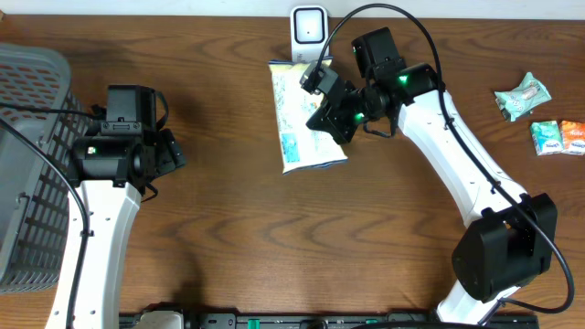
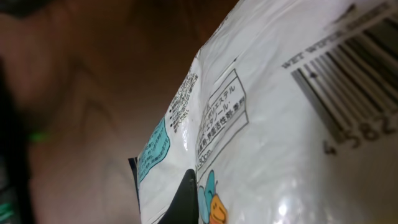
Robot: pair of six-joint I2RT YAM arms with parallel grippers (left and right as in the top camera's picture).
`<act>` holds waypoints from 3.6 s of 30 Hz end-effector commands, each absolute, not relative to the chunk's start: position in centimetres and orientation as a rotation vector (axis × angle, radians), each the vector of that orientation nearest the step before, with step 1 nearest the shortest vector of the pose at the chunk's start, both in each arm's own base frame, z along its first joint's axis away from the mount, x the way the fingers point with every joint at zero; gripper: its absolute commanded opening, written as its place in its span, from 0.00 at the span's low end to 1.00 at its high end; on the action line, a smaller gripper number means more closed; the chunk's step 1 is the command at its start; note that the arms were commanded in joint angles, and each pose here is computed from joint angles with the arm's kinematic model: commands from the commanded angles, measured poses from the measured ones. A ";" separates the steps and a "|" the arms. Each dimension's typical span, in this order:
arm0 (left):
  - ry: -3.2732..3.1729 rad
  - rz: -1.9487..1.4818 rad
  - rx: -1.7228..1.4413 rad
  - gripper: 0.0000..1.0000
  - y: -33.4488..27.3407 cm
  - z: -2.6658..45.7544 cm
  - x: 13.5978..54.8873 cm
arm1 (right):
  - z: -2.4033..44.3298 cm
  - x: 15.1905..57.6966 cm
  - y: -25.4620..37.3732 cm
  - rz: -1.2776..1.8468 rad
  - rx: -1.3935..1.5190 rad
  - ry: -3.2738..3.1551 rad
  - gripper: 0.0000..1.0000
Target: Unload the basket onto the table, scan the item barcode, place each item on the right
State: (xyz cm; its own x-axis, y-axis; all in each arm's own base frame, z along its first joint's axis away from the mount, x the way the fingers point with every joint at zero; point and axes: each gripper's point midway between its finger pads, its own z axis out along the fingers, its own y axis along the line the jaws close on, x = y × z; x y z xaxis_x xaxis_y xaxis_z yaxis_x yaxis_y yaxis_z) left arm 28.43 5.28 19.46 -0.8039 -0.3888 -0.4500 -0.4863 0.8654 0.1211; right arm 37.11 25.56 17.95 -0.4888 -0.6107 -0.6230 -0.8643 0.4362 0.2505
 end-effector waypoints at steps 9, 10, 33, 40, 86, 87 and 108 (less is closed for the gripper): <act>2.616 0.353 -0.646 0.98 5.7 19.6 28.4 | 19.8 38.1 26.3 0.765 -1.281 2.117 0.01; 2.615 0.352 -0.646 0.98 5.7 19.6 28.3 | 20.1 37.7 26.6 0.796 -1.305 2.084 0.01; 2.615 0.353 -0.646 0.98 5.7 19.6 28.3 | 18.7 37.5 25.2 0.701 -1.340 2.153 0.01; 2.616 0.353 -0.646 0.98 5.7 19.6 28.4 | 16.7 41.9 18.4 0.384 -0.622 2.587 0.25; 2.616 0.353 -0.646 0.98 5.7 19.6 28.4 | 3.6 33.9 15.4 0.454 -0.497 3.057 0.52; 2.615 0.353 -0.646 0.98 5.7 19.6 28.3 | 3.7 33.3 15.2 0.454 -0.495 3.083 0.52; 2.616 0.353 -0.646 0.98 5.7 19.6 28.4 | 6.7 36.2 16.2 0.446 -0.711 2.830 0.90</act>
State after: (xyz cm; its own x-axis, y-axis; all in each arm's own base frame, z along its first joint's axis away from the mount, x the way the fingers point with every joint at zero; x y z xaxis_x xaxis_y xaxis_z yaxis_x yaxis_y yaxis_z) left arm 28.43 5.28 19.46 -0.8041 -0.3888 -0.4497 -0.4862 0.8654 0.1213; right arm 36.97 15.99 7.32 -0.8876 -0.3865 -0.2505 -0.4450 0.8598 0.2504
